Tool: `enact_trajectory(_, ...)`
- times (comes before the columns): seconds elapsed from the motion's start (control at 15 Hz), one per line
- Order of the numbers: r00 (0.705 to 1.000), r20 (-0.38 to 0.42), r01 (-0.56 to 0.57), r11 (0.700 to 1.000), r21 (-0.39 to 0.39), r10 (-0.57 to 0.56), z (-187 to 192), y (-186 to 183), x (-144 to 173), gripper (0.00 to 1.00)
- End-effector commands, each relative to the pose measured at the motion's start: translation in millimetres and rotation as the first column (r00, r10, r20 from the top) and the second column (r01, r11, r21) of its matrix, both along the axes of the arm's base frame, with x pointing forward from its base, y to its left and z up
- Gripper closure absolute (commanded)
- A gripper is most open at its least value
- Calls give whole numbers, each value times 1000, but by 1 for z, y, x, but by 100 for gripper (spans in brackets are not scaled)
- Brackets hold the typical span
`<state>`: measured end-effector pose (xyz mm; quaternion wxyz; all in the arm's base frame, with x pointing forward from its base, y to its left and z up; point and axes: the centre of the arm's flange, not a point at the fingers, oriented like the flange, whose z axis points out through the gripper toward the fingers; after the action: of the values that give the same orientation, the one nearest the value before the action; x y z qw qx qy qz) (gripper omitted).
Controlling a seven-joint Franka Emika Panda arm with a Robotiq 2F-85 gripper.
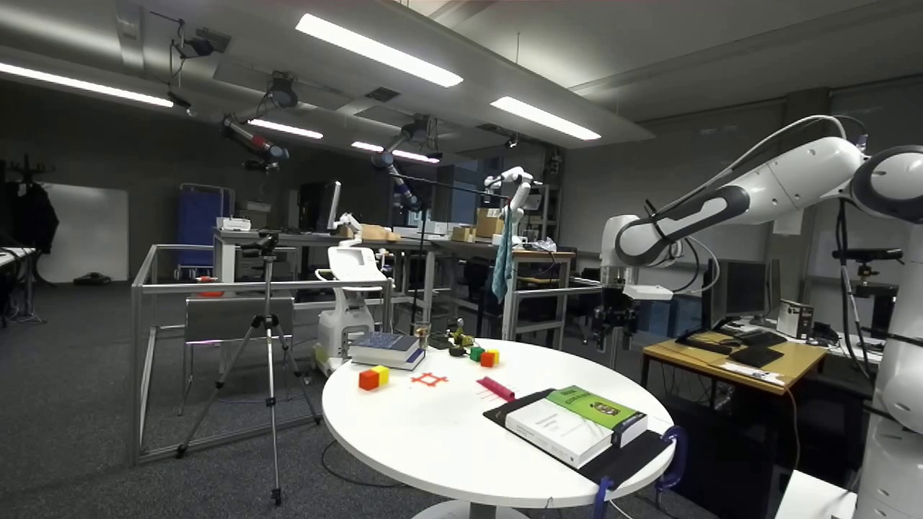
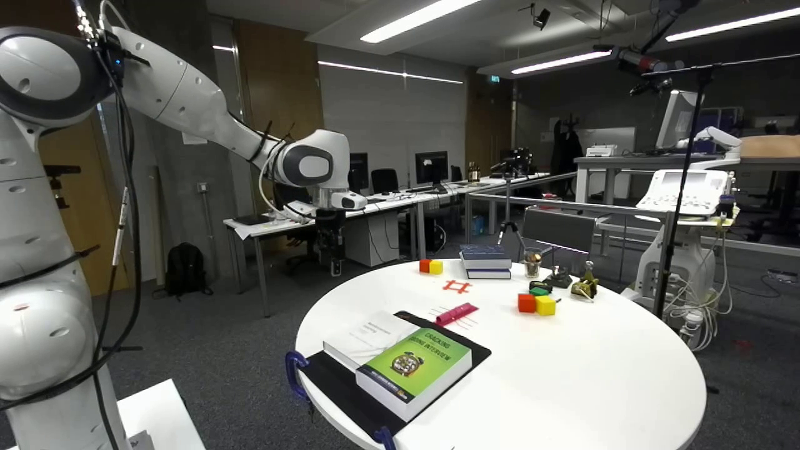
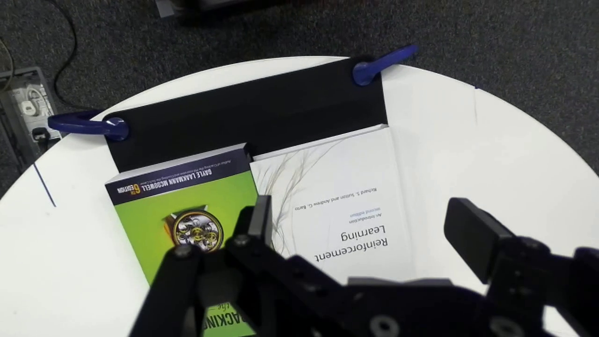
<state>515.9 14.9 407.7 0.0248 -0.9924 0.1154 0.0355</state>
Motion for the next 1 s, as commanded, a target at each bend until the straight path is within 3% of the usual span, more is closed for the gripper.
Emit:
enact_trajectory(0.0,999,9,-36,999,-23,36,-14,-22,26,0)
enact_trajectory(0.33,999,-44,-4,999,-54,2,-40,-39,47,0)
enact_trajectory(0.4,999,-36,-12,999,-46,11,-39,-32,30,0)
enact_trajectory(0.93,999,-44,-5,999,-48,2,-47,-36,40,0)
